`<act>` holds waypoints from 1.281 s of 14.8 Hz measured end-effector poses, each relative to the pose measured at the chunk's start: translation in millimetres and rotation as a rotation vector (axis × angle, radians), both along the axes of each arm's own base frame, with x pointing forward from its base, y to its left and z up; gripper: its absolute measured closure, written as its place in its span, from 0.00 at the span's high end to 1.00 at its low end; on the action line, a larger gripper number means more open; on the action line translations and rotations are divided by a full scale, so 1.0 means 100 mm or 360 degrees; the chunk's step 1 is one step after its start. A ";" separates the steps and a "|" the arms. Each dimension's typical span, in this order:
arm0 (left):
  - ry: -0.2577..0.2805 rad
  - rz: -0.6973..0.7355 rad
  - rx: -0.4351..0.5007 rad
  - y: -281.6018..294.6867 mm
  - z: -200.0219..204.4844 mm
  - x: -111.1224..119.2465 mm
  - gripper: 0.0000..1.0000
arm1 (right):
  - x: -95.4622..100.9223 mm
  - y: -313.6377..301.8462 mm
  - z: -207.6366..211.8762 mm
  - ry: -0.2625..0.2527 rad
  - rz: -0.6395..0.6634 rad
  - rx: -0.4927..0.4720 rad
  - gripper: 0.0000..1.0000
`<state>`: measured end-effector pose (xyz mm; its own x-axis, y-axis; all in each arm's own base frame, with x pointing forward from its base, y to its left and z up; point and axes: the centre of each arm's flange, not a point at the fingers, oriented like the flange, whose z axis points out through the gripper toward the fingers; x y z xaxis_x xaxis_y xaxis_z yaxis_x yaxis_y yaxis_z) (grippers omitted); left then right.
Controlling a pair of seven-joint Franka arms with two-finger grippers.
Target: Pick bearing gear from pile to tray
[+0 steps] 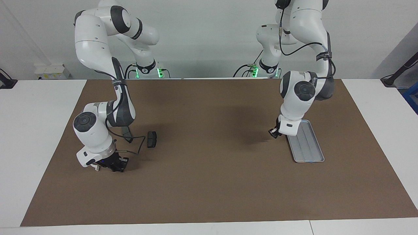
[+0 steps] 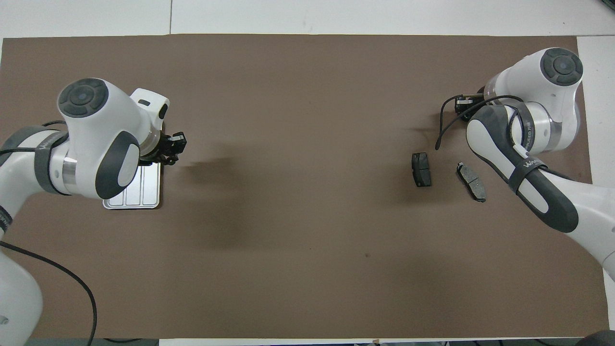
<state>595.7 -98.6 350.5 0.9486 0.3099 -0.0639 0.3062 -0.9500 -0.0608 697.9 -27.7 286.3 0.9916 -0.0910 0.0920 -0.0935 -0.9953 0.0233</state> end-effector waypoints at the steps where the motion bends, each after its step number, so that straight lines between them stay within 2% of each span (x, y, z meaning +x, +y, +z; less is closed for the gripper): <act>1: 0.0011 -0.0043 -0.0014 0.20 -0.02 0.02 0.24 | 0.00 0.00 0.00 0.0000 0.0007 -0.0001 0.34; 5: 0.0069 -0.0240 -0.0090 0.92 -0.15 -0.02 0.24 | 0.00 -0.01 0.00 0.0011 0.0036 -0.0006 0.34; 7: 0.0085 -0.0287 -0.0115 1.10 -0.23 -0.09 0.24 | -0.03 -0.06 0.07 0.0102 0.0042 -0.0026 0.34; 9: 0.0073 -0.0305 -0.0118 1.14 -0.35 -0.18 0.24 | -0.03 -0.06 0.39 0.0193 0.0040 -0.0053 0.34; 11: 0.0079 -0.0313 -0.0118 1.12 -0.44 -0.28 0.24 | -0.07 0.11 0.97 0.0267 0.0060 -0.0086 0.34; 13: 0.0088 -0.0317 -0.0119 1.11 -0.47 -0.34 0.24 | -0.20 0.45 1.58 0.0311 0.0102 -0.0097 0.34; 15: 0.0093 -0.0319 -0.0120 1.10 -0.47 -0.37 0.24 | -0.39 0.97 2.06 0.0320 0.0025 -0.0045 0.34; 17: 0.0091 -0.0311 -0.0130 1.10 -0.47 -0.38 0.24 | -0.63 1.60 2.31 0.0330 -0.0140 -0.0005 0.34; 19: 0.0079 -0.0291 -0.0156 1.09 -0.48 -0.39 0.24 | -0.84 2.34 2.39 0.0301 -0.0344 0.0009 0.34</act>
<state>556.7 10.0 302.0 0.9834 0.1231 -0.1331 0.1274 -0.9916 0.0239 613.6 206.2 525.1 0.9487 -0.3019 -0.0939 -0.2978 -0.9530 0.0551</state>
